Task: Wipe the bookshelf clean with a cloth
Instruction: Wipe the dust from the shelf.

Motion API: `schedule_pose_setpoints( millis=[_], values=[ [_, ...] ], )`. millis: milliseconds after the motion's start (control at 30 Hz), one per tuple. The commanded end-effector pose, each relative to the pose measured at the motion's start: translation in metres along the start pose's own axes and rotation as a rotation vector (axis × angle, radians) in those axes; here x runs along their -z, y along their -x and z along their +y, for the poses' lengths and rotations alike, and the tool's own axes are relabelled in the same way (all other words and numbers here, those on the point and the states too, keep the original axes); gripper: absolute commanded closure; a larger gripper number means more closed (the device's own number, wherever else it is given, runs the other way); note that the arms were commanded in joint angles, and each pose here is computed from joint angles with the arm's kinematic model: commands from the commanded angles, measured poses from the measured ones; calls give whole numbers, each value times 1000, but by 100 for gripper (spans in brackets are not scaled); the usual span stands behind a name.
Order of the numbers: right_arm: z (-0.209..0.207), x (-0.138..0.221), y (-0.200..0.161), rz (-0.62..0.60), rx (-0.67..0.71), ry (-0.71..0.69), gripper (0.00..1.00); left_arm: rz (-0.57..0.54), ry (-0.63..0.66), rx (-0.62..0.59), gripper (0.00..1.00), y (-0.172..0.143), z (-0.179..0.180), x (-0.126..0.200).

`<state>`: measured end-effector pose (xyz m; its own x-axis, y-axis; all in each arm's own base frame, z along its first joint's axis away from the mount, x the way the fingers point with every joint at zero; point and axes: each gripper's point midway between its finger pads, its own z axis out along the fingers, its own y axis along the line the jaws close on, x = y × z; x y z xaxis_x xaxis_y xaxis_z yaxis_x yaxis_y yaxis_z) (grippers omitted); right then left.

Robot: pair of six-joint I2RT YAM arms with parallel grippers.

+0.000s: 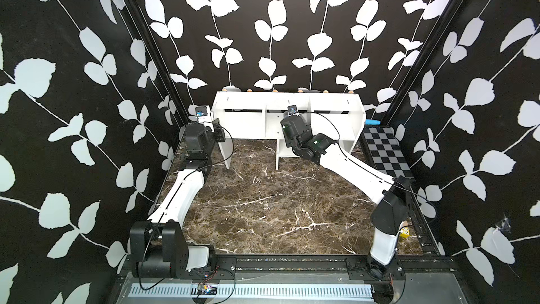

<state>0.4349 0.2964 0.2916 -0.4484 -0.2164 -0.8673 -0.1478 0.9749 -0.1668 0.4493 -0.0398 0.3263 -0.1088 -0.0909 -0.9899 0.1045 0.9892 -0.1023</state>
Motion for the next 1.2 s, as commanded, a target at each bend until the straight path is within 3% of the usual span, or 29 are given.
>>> schedule_pose_setpoints(
  millis=[0, 267, 433, 700, 933, 1167],
  values=[
    [22, -5, -11, 32, -17, 96, 100, -11, -145, 123, 100, 6, -36, 8],
    [69, -5, 11, 18, -6, 275, 100, -7, -157, 117, 100, 4, -38, 7],
    [55, -9, 21, 9, -14, 191, 100, -5, -156, 112, 100, 3, -38, 8],
    [-13, -13, 13, 26, -61, -25, 100, -4, -155, 112, 100, 3, -38, 8],
    [-20, -2, -6, 25, -107, -5, 100, 0, -152, 112, 100, 2, -37, 7],
    [17, 1, -4, 24, -41, 78, 100, 0, -154, 114, 100, 2, -37, 7]
  ],
)
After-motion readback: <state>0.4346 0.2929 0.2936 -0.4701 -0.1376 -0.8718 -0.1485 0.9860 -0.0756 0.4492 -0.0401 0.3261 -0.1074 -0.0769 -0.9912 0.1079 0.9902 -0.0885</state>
